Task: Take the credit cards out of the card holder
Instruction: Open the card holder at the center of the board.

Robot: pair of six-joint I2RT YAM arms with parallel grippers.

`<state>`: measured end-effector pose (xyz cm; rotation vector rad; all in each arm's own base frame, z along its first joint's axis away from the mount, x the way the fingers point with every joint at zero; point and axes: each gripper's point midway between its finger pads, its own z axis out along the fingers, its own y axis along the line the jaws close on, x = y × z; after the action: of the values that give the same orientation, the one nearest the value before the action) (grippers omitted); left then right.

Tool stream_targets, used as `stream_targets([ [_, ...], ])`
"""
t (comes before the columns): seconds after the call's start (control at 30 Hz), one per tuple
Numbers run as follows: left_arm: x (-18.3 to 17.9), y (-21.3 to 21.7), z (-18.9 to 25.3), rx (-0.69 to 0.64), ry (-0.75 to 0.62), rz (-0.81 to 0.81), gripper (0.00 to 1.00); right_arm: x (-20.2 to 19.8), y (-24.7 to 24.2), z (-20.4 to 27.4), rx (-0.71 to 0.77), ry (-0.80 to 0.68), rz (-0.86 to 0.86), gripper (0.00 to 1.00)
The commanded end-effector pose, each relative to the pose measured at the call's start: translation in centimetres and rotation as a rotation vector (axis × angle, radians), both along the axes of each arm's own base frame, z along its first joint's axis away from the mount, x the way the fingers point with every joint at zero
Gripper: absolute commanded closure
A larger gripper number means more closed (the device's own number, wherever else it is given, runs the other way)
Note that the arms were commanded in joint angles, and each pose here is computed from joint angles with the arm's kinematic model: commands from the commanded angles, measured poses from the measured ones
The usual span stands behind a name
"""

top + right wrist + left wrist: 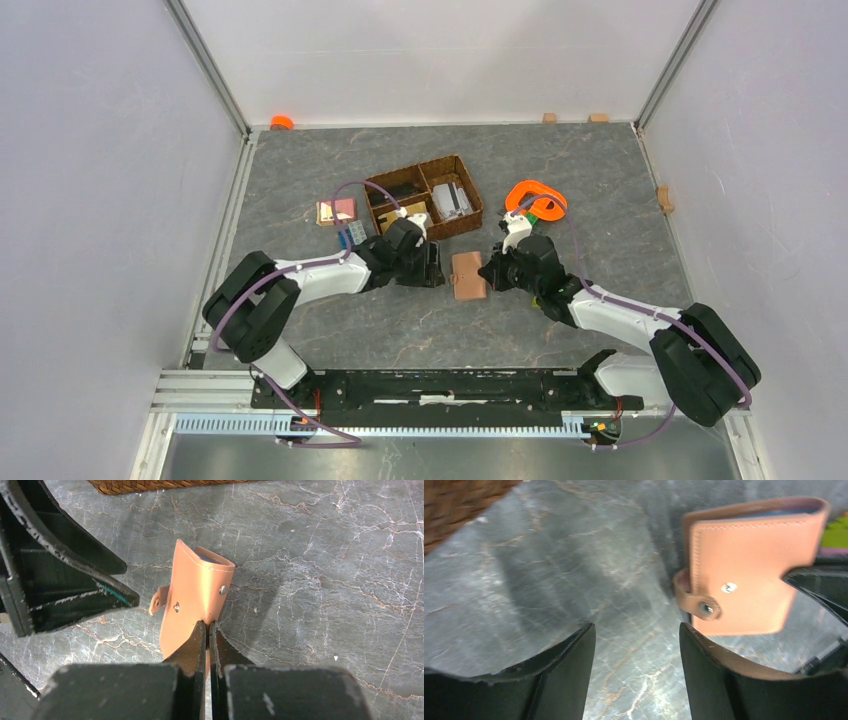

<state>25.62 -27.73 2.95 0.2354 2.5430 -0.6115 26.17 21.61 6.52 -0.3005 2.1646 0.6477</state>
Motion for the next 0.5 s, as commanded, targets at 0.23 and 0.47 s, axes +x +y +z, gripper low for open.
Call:
stream_targets([
  [0.23, -1.3, -5.0, 1.7, -0.228, 0.018, -0.204, 0.2, 0.8, 1.7, 2.2, 0.066, -0.049, 0.057, 1.0],
  [0.47, -0.6, -5.1, 0.5, -0.184, 0.034, -0.191, 0.17, 0.5, 2.3, 2.3, 0.086, -0.038, 0.087, 1.0],
])
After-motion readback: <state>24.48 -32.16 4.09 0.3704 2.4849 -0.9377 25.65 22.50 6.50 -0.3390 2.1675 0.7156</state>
